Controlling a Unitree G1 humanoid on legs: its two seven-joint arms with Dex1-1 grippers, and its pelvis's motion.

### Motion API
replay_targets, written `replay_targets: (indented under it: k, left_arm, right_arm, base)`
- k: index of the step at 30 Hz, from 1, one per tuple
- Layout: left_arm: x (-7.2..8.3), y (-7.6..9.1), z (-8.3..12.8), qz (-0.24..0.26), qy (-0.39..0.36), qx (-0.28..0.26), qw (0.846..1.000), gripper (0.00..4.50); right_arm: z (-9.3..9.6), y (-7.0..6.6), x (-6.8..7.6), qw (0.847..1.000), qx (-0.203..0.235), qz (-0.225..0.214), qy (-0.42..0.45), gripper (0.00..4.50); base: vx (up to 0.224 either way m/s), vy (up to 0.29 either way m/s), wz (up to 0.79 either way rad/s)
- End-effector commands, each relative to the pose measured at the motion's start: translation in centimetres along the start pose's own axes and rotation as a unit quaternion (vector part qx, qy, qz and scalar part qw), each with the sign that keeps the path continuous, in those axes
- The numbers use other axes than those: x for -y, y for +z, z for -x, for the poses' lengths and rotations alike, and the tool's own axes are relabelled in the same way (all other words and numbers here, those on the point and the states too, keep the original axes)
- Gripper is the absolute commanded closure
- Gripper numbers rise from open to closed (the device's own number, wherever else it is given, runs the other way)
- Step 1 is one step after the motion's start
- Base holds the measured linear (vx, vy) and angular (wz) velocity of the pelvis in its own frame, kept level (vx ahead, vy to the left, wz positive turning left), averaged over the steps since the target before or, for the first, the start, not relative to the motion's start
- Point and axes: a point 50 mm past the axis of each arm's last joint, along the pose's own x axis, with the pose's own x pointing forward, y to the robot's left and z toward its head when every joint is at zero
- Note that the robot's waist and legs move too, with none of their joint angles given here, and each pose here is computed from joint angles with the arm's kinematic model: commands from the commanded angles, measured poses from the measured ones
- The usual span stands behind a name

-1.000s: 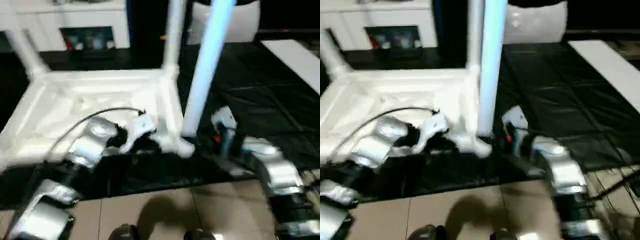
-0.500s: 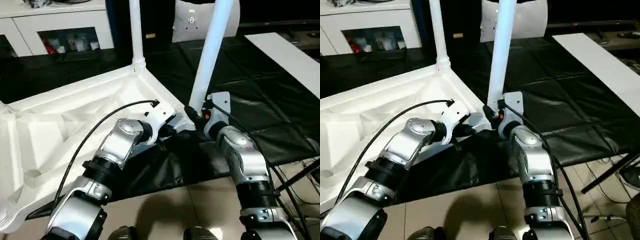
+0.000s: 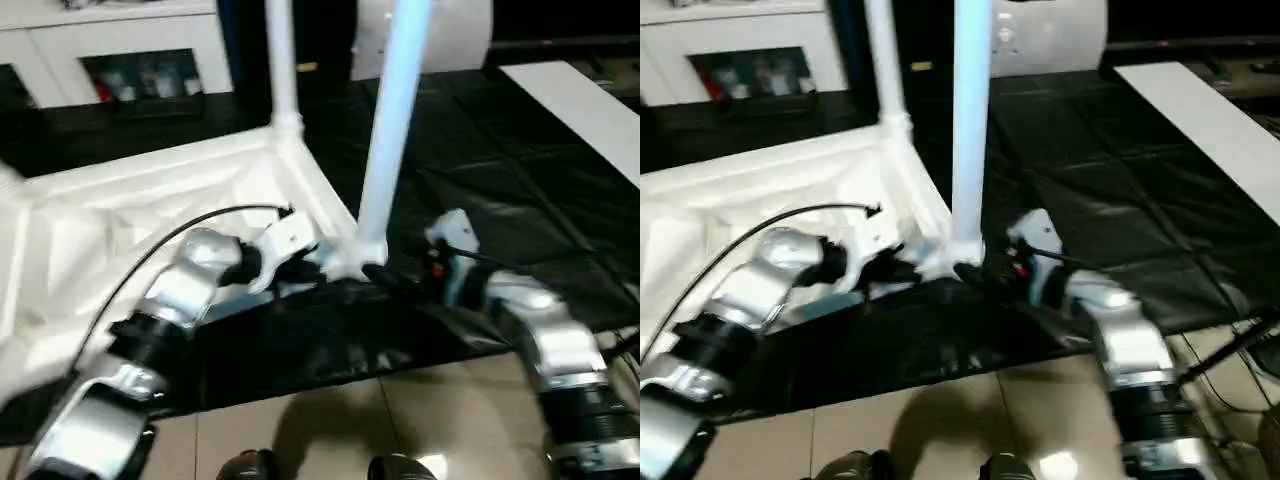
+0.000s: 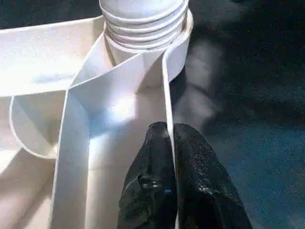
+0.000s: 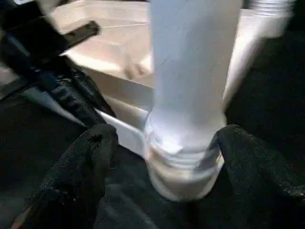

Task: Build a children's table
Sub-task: Rotate leg to tighten

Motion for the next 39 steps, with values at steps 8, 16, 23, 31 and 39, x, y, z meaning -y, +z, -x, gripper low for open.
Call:
replay_targets:
  k: [8,16,23,31,39]
  left_arm:
    - [1.0,0.9,0.8,-0.098,-0.122,-0.016,0.987,4.5]
    - [1.3,0.7,1.4,-0.11,-0.154,-0.015,0.982,4.5]
    - [1.3,0.4,1.6,-0.111,-0.162,-0.014,0.98,4.5]
    - [1.3,0.3,1.6,-0.101,-0.151,-0.013,0.983,4.5]
    - [0.3,1.6,0.1,-0.03,-0.041,0.016,0.999,4.5]
  right_arm:
    - [0.8,0.9,-0.2,0.99,-0.016,0.052,0.132,1.03]
    - [1.0,0.7,-0.5,0.98,-0.027,0.042,0.195,1.72]
    - [0.9,0.8,-0.4,0.973,-0.032,0.044,0.222,2.3]
    - [0.5,0.6,-1.1,0.97,-0.022,0.033,0.24,2.56]
    - [-2.0,0.2,-2.2,0.993,0.008,-0.03,0.117,2.56]
  base:
    - [0.0,0.0,0.0]
    - [0.0,0.0,0.0]
    - [0.0,0.0,0.0]
    - [0.0,0.0,0.0]
    - [0.0,0.0,0.0]
